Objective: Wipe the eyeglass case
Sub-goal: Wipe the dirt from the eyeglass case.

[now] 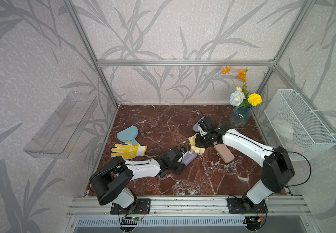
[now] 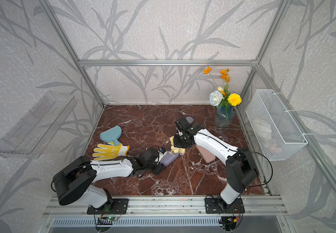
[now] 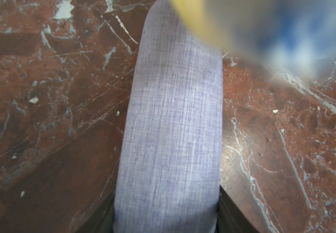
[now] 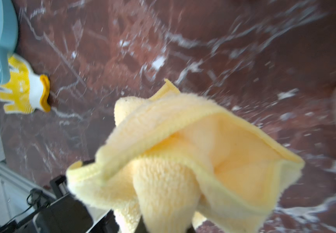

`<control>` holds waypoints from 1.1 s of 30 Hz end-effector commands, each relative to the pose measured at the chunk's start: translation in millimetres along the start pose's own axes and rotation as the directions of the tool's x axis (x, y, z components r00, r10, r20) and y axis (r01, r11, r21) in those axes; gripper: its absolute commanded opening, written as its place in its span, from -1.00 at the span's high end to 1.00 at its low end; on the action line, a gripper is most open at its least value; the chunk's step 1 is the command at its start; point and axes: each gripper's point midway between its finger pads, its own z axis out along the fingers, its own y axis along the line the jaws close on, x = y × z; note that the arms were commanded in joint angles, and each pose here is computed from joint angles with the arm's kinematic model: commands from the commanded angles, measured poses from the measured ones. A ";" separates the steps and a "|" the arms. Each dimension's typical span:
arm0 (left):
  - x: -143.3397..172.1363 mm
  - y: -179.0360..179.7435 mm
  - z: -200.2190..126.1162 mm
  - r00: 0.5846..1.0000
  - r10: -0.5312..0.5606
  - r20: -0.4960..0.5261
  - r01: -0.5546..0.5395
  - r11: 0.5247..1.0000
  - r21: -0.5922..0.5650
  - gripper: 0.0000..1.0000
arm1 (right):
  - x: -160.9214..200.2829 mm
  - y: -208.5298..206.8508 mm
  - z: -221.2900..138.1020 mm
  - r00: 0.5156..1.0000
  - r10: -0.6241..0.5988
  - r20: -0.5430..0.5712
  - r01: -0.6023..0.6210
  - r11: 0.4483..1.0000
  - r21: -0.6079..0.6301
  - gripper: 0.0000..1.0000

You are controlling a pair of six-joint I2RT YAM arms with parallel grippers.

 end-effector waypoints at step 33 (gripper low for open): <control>1.0 -5.1 -6.2 0.986 0.154 0.066 -0.146 0.983 -0.109 0.93 | 45.6 -4.9 69.3 0.967 0.030 -0.253 -0.051 0.996 -0.076 1.00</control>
